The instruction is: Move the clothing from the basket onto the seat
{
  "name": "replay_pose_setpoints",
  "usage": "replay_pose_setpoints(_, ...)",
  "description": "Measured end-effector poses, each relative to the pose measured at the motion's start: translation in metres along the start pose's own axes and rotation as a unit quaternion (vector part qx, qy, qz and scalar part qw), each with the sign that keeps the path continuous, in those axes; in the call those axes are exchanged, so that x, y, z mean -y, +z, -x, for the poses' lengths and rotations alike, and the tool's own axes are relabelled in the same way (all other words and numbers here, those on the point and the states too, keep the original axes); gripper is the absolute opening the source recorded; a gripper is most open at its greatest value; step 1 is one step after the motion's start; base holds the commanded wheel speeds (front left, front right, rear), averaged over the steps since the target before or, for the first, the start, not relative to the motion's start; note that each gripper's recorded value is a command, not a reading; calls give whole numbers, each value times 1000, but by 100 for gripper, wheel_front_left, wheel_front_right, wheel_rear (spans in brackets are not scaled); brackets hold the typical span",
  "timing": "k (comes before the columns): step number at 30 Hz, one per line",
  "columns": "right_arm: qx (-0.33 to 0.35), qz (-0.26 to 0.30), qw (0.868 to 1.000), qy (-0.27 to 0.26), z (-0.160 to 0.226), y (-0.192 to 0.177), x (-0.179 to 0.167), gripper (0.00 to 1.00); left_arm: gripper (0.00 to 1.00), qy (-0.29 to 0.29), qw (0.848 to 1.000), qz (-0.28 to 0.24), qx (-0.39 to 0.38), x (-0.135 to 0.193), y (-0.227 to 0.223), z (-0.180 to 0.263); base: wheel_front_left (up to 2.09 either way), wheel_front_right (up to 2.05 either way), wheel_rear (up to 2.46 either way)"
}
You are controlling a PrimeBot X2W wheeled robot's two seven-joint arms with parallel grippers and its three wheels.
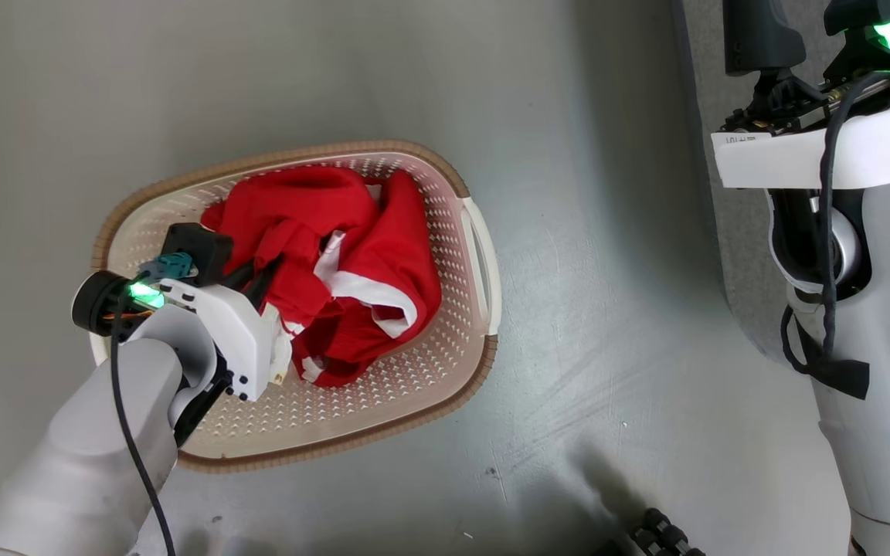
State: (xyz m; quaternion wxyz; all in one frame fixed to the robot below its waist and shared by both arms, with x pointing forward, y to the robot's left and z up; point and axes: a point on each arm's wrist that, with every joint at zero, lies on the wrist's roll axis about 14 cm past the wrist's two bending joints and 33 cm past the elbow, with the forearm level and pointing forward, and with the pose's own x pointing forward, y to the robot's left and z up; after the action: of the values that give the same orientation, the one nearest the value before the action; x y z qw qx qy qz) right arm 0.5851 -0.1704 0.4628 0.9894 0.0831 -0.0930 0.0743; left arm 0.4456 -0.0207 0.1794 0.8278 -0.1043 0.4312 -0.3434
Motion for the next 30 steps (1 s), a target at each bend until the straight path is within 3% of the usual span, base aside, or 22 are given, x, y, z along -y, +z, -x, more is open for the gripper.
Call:
replay_pose_setpoints(22, 31, 1, 999, 38, -9, 38, -32, 100, 0, 50, 987, 34, 152, -9, 65, 64, 0, 0, 0)
replay_pose_setpoints(30, 28, 1, 999, 41, 1, 48, -37, 100, 0, 59, 975, 47, 208, -3, 94, 93, 0, 0, 0)
